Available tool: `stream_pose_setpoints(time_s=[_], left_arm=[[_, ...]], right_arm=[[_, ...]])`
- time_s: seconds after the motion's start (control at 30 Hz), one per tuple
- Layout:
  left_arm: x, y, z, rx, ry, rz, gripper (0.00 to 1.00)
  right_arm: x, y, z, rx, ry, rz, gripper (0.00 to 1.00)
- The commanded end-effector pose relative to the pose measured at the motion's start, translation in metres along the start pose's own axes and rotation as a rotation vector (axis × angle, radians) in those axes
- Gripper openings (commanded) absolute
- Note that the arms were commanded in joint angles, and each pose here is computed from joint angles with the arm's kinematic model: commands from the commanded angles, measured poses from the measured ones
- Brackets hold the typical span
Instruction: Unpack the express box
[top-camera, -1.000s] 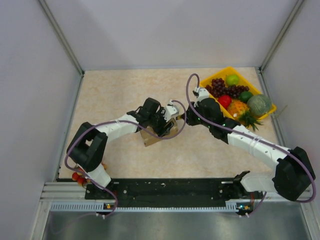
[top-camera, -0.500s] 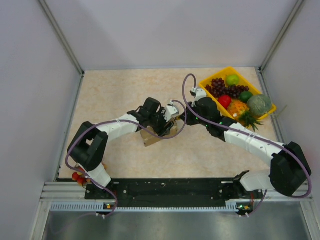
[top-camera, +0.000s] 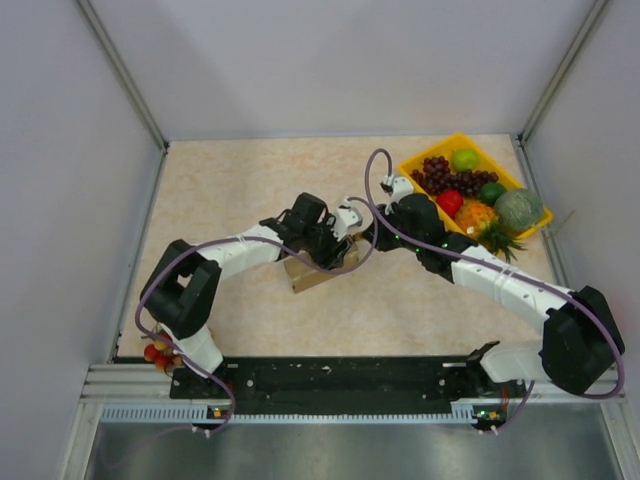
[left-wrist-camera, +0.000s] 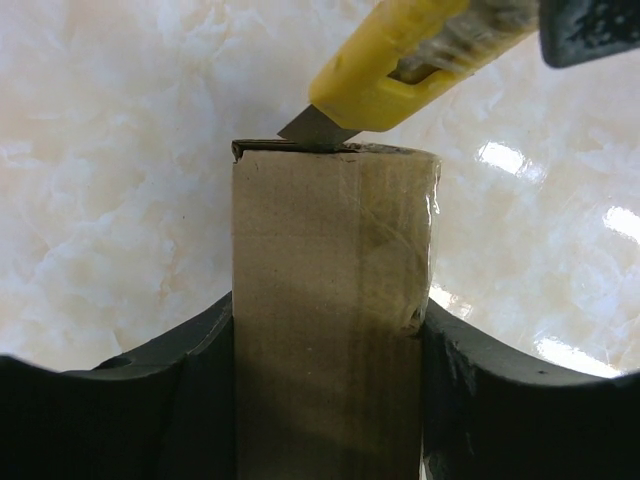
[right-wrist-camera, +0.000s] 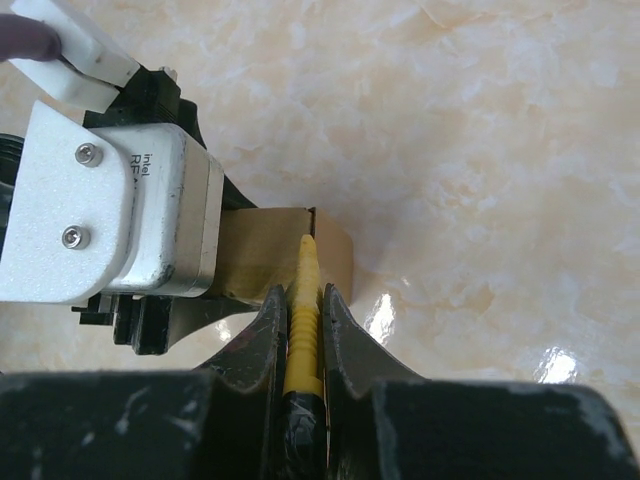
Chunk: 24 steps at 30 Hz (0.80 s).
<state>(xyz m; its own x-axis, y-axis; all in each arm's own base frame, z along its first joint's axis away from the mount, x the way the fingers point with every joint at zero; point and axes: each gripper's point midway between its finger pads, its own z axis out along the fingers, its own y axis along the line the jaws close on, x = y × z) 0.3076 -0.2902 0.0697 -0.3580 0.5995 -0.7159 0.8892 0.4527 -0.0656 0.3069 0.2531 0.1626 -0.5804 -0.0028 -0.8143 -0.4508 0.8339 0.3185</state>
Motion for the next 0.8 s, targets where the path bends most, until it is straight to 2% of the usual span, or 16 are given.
stream_pose_setpoints(time_s=[0.0, 0.3, 0.77], left_arm=[[-0.02, 0.021, -0.001, -0.089, -0.03, -0.007, 0.44], [-0.011, 0.039, 0.002, -0.187, 0.019, -0.021, 0.36], [-0.01, 0.038, 0.005, -0.171, 0.035, -0.022, 0.33]], right_arm=[[0.005, 0.015, -0.018, -0.076, 0.06, -0.015, 0.0], [0.022, 0.012, -0.029, -0.067, 0.135, 0.004, 0.0], [0.042, 0.002, -0.039, -0.097, 0.203, 0.032, 0.0]])
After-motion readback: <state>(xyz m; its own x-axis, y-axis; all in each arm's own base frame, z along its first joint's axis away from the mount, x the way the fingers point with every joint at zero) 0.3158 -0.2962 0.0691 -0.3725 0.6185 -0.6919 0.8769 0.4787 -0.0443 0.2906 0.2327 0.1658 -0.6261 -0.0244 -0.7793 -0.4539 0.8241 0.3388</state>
